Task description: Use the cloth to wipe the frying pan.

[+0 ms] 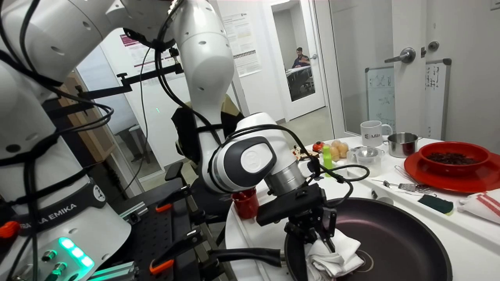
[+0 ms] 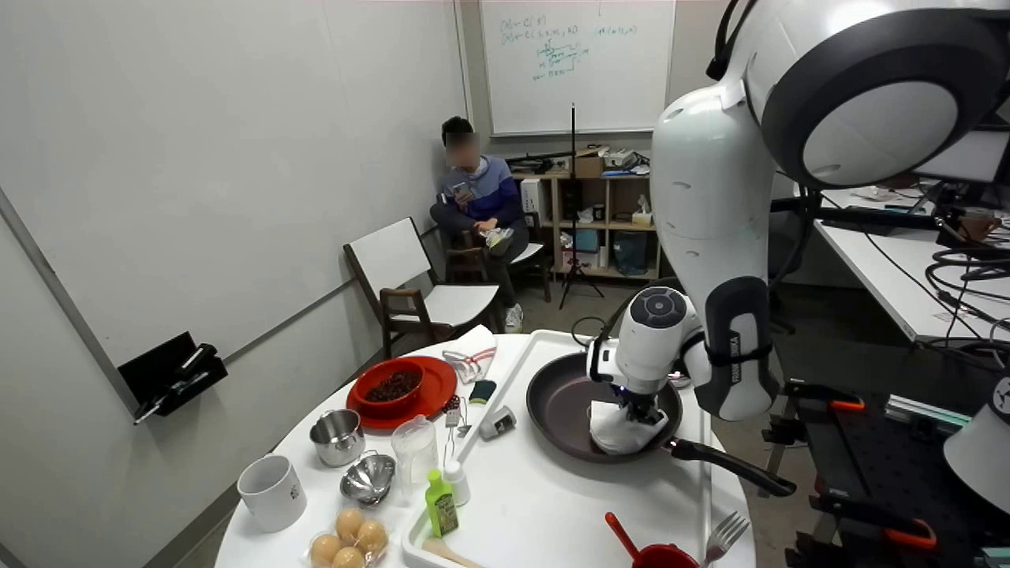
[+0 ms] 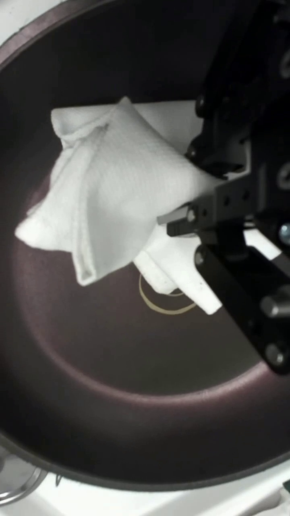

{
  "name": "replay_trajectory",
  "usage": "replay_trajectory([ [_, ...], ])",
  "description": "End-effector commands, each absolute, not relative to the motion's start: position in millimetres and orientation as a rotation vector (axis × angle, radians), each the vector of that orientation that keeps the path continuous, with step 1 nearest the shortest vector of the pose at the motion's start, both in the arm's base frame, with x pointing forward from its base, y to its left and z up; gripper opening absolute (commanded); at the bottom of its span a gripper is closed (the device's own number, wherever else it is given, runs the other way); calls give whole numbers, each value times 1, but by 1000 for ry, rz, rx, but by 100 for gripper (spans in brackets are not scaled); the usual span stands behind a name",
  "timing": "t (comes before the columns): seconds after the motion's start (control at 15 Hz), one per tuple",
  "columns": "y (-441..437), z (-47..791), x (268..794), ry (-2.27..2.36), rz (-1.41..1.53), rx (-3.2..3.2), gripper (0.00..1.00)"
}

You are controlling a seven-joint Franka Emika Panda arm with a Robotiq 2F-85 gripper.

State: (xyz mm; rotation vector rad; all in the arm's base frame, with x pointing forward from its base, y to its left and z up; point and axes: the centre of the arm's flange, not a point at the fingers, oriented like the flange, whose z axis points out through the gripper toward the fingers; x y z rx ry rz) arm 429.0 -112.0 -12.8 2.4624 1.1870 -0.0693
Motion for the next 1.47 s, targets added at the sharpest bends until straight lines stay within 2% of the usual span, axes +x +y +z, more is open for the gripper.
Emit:
replay_trajectory([
  [0.0, -137, -17, 442, 1117, -50, 2448, 8],
  [0.8, -195, -21, 475, 849, -41, 2507, 8],
  [1.4, -202, -9, 513, 721, 33, 2522, 8],
])
